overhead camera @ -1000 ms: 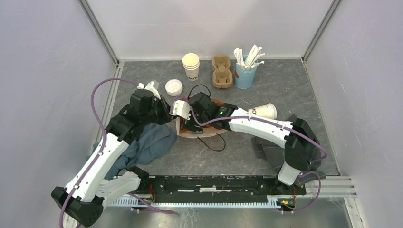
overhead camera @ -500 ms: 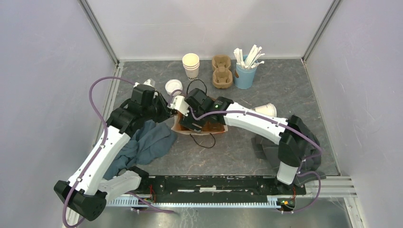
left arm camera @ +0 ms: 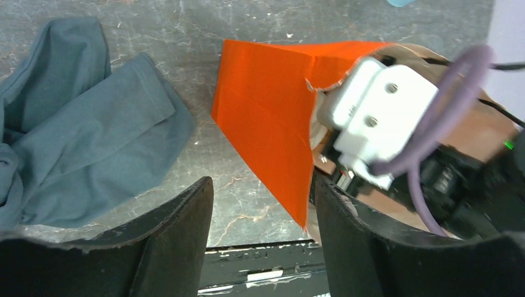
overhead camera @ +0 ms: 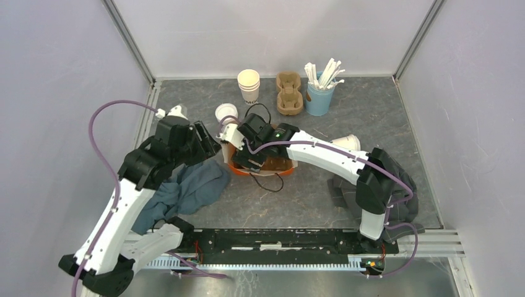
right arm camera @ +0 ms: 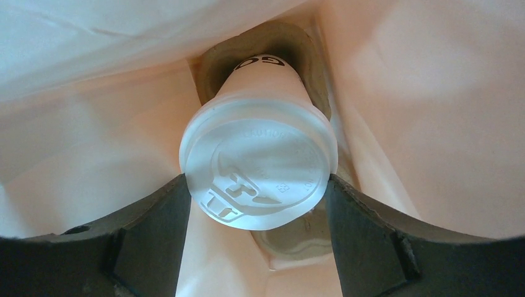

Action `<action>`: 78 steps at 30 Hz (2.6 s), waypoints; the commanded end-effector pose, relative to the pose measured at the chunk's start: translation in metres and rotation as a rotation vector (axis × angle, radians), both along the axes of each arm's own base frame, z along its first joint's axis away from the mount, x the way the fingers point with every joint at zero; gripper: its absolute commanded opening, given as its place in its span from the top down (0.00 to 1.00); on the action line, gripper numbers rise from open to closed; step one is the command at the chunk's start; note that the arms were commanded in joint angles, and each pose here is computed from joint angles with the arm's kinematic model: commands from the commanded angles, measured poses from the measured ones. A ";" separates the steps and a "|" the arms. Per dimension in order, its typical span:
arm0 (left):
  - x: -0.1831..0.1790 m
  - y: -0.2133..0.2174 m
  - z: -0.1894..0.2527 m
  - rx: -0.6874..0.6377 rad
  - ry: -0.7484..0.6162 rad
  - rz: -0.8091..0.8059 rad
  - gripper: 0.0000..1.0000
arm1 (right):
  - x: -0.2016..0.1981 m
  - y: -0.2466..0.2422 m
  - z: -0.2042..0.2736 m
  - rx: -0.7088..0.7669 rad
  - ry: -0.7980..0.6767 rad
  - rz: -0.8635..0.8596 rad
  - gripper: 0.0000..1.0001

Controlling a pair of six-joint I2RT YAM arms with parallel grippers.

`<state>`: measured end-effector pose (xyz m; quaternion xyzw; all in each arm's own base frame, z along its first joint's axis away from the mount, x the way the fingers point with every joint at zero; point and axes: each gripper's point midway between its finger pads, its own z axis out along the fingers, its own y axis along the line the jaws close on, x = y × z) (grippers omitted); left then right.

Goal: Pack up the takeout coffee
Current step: Place the coffee cup on the cup tray.

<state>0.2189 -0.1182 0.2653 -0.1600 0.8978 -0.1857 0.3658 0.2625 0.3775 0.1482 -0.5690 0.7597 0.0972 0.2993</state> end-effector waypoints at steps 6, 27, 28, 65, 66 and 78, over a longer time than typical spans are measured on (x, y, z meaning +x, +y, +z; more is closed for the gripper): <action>0.000 0.031 0.013 0.061 -0.086 0.139 0.50 | -0.008 -0.006 -0.022 -0.040 0.113 0.014 0.45; 0.077 -0.039 -0.159 -0.238 0.395 -0.123 0.75 | 0.007 0.007 -0.022 -0.084 0.157 -0.049 0.45; 0.075 -0.040 -0.163 -0.234 0.400 -0.121 0.75 | 0.007 0.008 -0.024 -0.089 0.159 -0.054 0.45; 0.062 -0.032 -0.147 -0.186 0.338 -0.156 0.75 | 0.013 0.023 0.043 0.155 0.087 -0.172 0.02; 0.061 -0.031 -0.145 -0.183 0.332 -0.153 0.75 | 0.012 0.021 0.043 0.156 0.090 -0.176 0.02; 0.052 -0.011 -0.126 -0.086 0.293 -0.124 0.70 | 0.005 0.004 0.067 0.198 0.074 -0.234 0.02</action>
